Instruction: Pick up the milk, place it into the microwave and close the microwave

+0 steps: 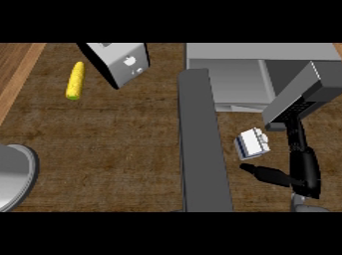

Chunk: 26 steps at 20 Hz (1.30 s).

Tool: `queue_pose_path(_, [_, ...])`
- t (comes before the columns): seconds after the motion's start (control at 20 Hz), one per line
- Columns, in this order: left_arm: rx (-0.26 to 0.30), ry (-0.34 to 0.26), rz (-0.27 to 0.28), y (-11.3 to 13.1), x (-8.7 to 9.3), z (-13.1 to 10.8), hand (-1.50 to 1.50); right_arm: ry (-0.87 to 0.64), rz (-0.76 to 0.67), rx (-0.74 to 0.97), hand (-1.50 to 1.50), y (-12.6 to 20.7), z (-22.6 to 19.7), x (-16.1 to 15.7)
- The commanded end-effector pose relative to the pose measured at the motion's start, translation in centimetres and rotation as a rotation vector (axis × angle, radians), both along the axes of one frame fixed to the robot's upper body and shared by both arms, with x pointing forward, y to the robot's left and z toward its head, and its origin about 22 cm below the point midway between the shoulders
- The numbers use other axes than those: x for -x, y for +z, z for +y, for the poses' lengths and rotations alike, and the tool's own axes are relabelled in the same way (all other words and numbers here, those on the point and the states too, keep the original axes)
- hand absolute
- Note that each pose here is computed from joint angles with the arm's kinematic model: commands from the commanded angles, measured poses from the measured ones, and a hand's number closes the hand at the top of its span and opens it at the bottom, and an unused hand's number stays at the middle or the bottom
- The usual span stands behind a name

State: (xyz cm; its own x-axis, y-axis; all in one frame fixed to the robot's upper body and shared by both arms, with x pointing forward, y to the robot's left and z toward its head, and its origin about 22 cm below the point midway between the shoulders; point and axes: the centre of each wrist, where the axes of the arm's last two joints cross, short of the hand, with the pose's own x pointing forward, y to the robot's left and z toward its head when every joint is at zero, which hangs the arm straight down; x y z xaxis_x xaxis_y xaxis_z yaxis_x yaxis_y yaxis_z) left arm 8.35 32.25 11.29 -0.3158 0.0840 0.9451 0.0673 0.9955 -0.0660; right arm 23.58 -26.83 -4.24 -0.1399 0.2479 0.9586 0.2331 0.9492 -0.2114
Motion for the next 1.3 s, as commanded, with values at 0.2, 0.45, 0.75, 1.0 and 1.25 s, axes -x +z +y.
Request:
queue_pose_path(0.2, [0.027, -0.034, -0.071, 1.6, 2.5, -0.9, -1.50, -0.007, 0.056, 0.032, -1.50, -5.5, -1.1, -0.7])
queue_pose_path(0.45, [0.049, -0.038, -0.075, 0.8, 2.8, 1.3, -1.50, -0.008, 0.096, 0.092, -1.50, -7.0, -3.1, -1.5])
queue_pose_path(0.75, [0.024, -0.051, -0.076, 1.9, 3.6, 0.2, -1.50, 0.017, 0.080, 0.071, -1.50, -10.7, -4.8, 1.3])
queue_pose_path(1.0, [0.055, -0.043, -0.079, 1.6, 3.7, 1.5, -1.50, 0.034, 0.044, 0.035, -1.50, -11.8, -3.5, 0.7])
queue_pose_path(1.25, [0.050, -0.069, -0.063, 0.8, 3.5, 1.9, -1.50, 0.047, 0.017, -0.040, -1.50, -11.4, -4.7, -0.6])
